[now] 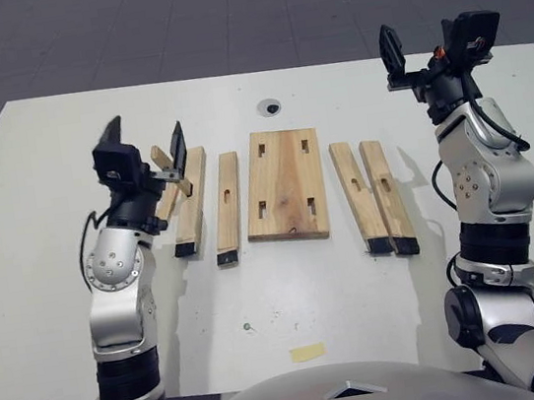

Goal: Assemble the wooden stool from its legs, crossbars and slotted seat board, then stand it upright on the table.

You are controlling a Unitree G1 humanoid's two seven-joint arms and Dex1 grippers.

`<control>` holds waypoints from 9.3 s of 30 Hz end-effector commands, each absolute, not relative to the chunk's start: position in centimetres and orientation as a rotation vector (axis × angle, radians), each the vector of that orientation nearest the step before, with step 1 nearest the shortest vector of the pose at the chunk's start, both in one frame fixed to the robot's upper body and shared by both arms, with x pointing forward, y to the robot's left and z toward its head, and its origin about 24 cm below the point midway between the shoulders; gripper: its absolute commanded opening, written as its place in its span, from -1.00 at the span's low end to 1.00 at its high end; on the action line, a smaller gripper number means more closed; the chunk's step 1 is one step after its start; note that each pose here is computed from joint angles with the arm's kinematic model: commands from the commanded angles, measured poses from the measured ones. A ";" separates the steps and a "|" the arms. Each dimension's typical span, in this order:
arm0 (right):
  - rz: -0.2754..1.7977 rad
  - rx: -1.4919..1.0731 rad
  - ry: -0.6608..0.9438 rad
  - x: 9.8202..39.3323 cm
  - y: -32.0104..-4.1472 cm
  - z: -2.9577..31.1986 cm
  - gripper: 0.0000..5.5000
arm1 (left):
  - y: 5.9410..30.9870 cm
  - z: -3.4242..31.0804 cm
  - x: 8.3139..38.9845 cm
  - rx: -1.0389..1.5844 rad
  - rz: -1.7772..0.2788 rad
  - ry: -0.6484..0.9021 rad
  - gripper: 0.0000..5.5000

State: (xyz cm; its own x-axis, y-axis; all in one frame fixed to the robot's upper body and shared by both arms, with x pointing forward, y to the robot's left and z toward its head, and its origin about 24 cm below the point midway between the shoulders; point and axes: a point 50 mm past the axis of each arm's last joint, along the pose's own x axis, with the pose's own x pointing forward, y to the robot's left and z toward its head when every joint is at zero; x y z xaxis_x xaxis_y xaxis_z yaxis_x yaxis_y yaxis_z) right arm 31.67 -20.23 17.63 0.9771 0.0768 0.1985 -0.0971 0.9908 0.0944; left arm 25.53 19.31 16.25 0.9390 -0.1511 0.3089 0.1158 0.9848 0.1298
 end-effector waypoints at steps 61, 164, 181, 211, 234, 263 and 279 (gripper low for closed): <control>0.135 0.115 -0.185 32.9 -19.2 17.1 0.96 | 18.8 19.4 33.8 0.113 -0.116 -0.357 0.96; 0.218 0.410 -0.006 33.2 -19.4 16.4 0.96 | 17.4 6.8 24.2 0.077 -0.063 0.136 -0.26; 0.861 0.858 0.292 34.6 -10.7 21.3 0.96 | 12.1 13.2 24.0 0.217 -0.444 -0.284 -0.26; 0.867 0.994 0.322 35.7 -9.5 20.8 -0.38 | 11.5 12.5 24.1 0.246 -0.469 -0.264 -0.26; 0.771 0.842 0.129 34.6 -10.5 22.8 -0.63 | 11.2 11.2 23.9 0.251 -0.544 -0.198 0.61; 0.163 0.792 0.219 26.9 -17.9 18.3 -0.63 | 19.5 13.6 27.7 -0.198 0.285 -0.254 0.96; 0.076 0.659 0.264 26.8 -18.7 15.7 -0.63 | 17.4 13.3 27.9 -0.183 0.196 -0.253 0.96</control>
